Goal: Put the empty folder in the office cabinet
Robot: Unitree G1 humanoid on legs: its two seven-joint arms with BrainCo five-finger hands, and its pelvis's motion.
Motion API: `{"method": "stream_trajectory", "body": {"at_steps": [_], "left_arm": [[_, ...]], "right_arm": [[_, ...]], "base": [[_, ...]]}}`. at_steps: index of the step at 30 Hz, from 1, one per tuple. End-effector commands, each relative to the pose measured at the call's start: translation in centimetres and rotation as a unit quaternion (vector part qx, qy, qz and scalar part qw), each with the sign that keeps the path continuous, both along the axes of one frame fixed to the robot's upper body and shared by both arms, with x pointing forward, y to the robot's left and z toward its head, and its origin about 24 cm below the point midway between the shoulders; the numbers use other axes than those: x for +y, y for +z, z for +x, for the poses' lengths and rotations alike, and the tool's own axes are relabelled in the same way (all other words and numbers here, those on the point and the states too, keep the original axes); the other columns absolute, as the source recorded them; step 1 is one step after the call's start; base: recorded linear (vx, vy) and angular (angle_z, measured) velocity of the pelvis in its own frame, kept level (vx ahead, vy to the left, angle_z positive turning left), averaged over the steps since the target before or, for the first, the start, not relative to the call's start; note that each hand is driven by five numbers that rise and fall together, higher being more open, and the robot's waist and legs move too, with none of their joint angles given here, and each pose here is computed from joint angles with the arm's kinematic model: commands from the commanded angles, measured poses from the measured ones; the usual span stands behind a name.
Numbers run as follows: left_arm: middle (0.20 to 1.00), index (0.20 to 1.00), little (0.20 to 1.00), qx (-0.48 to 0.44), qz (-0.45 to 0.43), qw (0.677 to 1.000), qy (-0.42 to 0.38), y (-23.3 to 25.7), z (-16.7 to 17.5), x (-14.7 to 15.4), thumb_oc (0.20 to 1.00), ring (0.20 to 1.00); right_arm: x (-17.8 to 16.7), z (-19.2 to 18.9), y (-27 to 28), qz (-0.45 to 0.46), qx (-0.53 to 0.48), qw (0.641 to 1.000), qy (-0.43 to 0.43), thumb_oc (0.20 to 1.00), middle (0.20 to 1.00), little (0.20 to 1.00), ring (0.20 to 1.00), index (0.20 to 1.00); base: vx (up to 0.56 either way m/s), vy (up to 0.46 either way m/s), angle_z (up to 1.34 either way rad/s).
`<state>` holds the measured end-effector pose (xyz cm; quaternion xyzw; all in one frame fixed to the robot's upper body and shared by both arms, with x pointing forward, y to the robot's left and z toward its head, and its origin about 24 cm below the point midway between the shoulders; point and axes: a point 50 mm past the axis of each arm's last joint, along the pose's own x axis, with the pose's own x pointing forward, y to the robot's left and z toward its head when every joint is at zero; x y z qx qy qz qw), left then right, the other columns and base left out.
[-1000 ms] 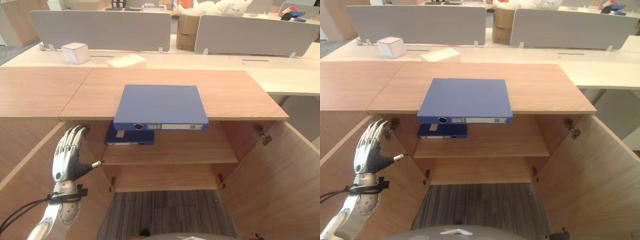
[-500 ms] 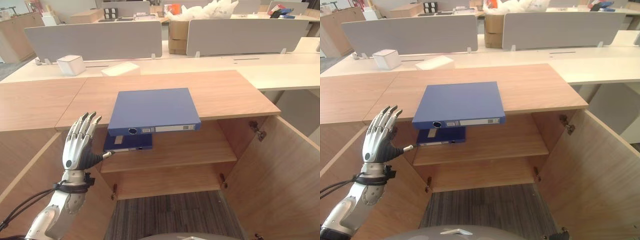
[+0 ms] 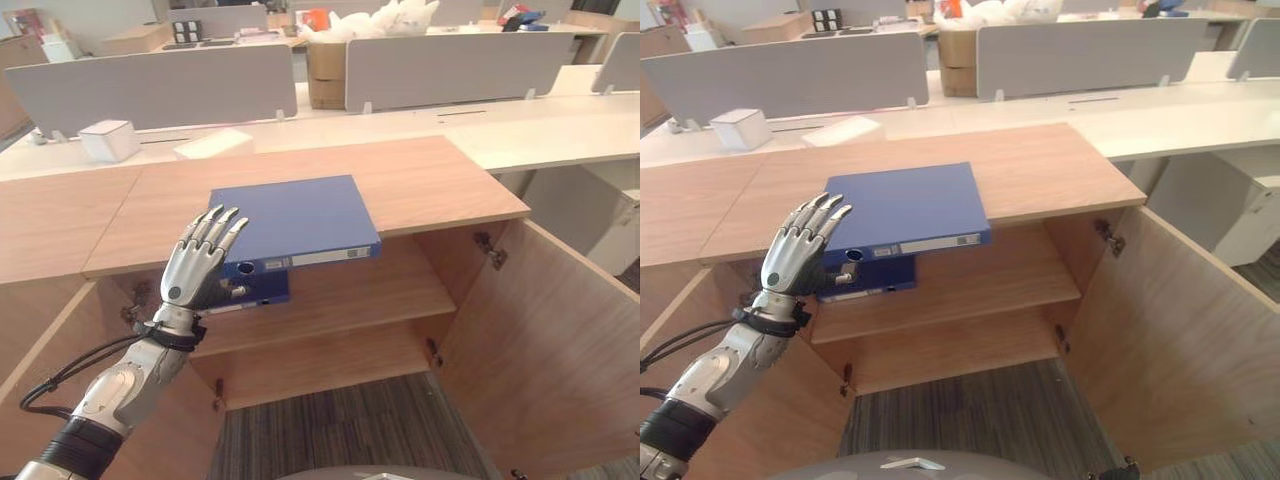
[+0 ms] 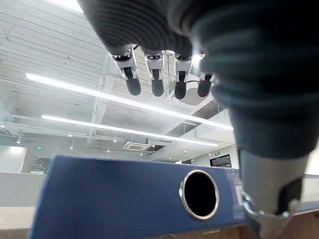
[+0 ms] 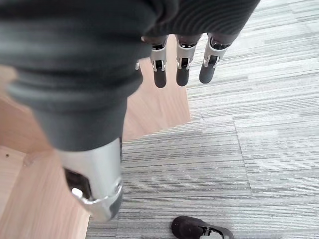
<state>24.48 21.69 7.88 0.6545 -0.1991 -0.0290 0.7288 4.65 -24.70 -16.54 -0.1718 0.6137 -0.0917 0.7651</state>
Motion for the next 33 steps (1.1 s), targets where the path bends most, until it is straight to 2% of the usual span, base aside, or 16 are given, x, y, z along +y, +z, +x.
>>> {"method": "stream_trajectory", "body": {"at_steps": [1, 18, 33], "left_arm": [[1.000, 1.000, 1.000, -0.058, 0.016, 0.998, 0.001, 2.9, 2.2, 0.1, 1.000, 1.000], [1.000, 1.000, 1.000, -0.030, 0.030, 0.999, -0.022, 1.8, 2.7, -1.2, 1.000, 1.000], [1.000, 1.000, 1.000, -0.010, 0.025, 1.000, -0.009, 0.7, 2.6, -1.0, 1.000, 1.000]], "right_arm": [[-0.9, 2.1, 0.5, -0.022, -0.018, 0.999, 0.022, 1.000, 1.000, 1.000, 1.000, 1.000], [-1.2, 1.4, 0.5, -0.029, -0.015, 0.999, 0.006, 1.000, 1.000, 1.000, 1.000, 1.000], [-1.2, 1.2, 0.5, -0.033, -0.011, 0.999, 0.011, 1.000, 1.000, 1.000, 1.000, 1.000]], "base": [[0.05, -0.004, -0.08], [0.01, 0.000, 0.00], [0.02, -0.001, -0.01]]}}
